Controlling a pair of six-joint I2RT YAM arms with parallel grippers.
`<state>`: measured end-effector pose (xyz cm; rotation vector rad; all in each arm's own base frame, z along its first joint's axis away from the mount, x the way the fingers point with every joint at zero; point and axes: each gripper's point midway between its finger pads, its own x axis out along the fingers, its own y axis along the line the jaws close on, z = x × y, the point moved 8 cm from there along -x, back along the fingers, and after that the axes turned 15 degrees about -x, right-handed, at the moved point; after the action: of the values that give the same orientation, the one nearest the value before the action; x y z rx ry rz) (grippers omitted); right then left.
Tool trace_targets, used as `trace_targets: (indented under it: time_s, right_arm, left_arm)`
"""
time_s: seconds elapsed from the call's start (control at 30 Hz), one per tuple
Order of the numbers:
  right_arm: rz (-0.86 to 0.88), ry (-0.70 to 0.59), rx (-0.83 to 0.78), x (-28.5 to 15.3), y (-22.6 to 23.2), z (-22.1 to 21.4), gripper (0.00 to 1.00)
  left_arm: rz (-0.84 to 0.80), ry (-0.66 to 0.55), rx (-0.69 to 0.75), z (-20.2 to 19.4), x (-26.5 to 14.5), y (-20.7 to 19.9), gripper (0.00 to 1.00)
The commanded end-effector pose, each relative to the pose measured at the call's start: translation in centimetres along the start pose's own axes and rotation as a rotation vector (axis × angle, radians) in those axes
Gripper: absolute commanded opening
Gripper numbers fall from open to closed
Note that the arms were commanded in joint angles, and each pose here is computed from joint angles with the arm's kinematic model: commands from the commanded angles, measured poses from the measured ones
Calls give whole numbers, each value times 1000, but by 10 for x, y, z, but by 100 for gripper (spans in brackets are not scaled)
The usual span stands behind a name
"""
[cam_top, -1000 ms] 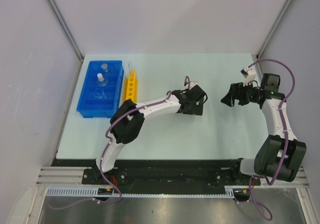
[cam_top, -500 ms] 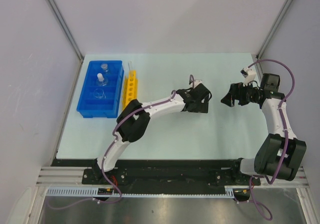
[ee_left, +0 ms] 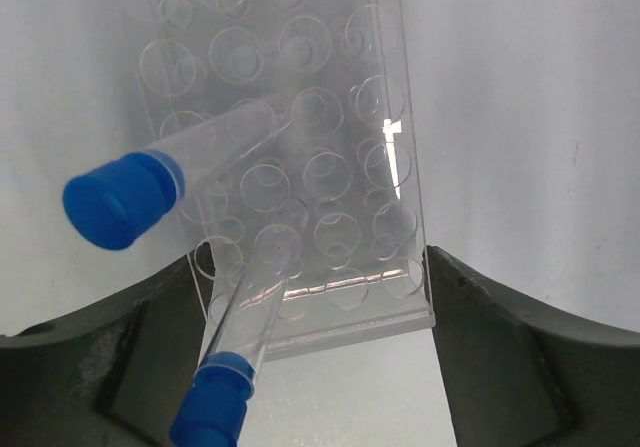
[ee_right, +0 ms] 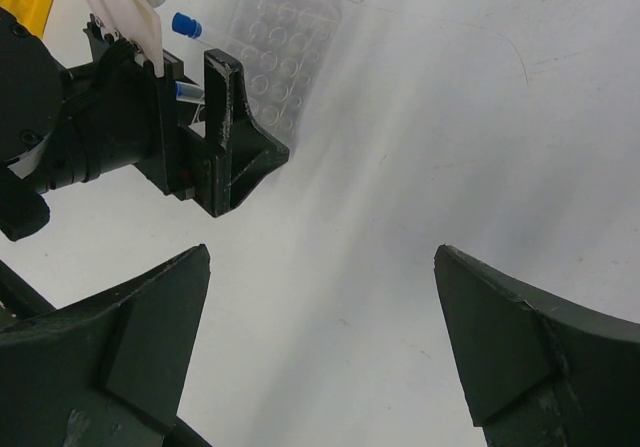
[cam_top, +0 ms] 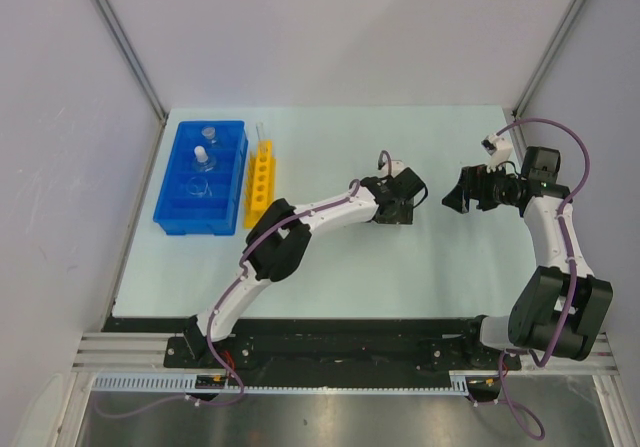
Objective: Organize the chemistry lab equipment
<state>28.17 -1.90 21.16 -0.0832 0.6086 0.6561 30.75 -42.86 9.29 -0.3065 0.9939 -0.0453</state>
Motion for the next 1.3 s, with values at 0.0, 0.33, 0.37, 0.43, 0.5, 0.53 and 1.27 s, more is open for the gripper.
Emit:
trace_targets:
  time_s: [0.0,0.33,0.37,0.43,0.5,0.53,1.27]
  right_arm:
    - [10,-17,-4,1,-2,1,100]
    - [8,-10,-1,1,-4,-1,100]
    - [9,-8,1,1,-4,-2,100]
    - [9,-9,1,1,-5,-2,100]
    - [9,-10,-2,0,-5,-2,100]
    - [9,-11,-3,0,-5,-2,100]
    - [14,-7,2,0,-5,-3,100]
  left_arm:
    - [9,-75,-42,17,-8,-6,80]
    - [10,-126,83,30,-32,15,52]
    - [20,-121,98,24,-25,27,51]
    - [-5,-136,105,33,-41,37,49]
    - [17,-127,113,32,-37,60,48]
    - [2,-139,102,39,-46,65,47]
    - [81,-55,26,77,-36,221,47]
